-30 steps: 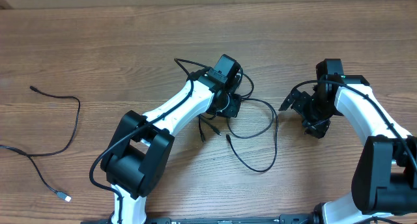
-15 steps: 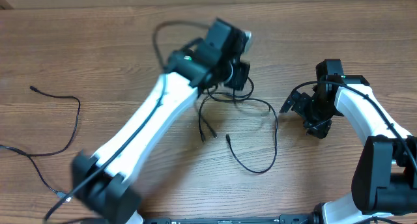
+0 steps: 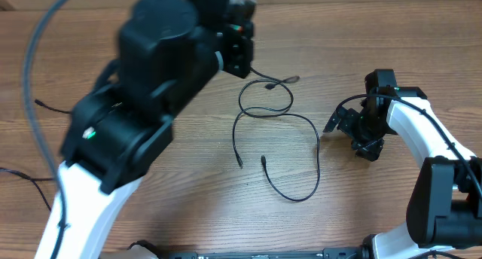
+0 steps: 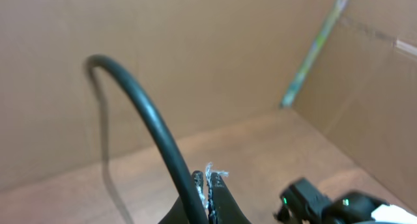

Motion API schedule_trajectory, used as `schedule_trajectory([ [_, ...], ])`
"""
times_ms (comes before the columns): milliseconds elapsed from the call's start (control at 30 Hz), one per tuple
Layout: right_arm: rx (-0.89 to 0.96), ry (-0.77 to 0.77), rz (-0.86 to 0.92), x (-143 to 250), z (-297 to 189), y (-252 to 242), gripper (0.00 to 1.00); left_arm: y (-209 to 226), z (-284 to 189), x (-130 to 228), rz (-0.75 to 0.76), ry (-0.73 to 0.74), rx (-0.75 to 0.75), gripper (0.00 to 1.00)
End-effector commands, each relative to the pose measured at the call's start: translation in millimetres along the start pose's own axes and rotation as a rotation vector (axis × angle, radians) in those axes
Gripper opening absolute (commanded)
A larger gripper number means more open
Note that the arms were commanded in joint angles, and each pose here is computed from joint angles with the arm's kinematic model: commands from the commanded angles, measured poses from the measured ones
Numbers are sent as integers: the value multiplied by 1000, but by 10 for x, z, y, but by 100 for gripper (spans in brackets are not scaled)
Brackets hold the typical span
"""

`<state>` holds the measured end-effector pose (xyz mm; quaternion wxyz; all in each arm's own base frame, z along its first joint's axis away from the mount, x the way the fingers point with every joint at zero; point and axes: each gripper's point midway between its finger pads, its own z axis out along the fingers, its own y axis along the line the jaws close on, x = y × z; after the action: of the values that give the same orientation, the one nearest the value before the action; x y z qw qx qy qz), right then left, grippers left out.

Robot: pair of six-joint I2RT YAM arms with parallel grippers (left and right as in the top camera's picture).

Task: Untangle cables

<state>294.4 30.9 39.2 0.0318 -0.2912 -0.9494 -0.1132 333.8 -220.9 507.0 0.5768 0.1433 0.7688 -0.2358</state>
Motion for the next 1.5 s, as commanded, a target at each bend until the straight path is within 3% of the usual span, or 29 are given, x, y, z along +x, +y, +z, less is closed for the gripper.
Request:
schedule_trajectory([
  [0, 13, -3, -9, -12, 11, -32, 100, 320, -326, -350, 51, -130, -176, 4],
  [133, 21, 10, -24, 19, 10, -52, 100, 717, -412, -409, 77, -154, -387, 4],
  [467, 26, 19, -25, 39, 9, -66, 100, 1329, -375, -268, 45, -74, -502, 4],
  [833, 24, 15, -26, 29, 10, -59, 100, 2834, -525, -34, -230, -36, -689, 4],
  [1000, 23, 12, -26, 23, 10, -56, 100, 3917, -560, 419, -448, 6, -785, 4],
  [1100, 24, 15, -25, 30, 10, -59, 100, 4339, -518, 711, -524, 47, -771, 4],
  [1200, 24, 15, -21, 30, 9, -59, 100, 4960, -567, 1313, -711, 111, -752, 4],
  [1467, 25, 16, -18, 34, 9, -60, 100, 5704, -1018, 2082, -1216, 8, -872, 4],
])
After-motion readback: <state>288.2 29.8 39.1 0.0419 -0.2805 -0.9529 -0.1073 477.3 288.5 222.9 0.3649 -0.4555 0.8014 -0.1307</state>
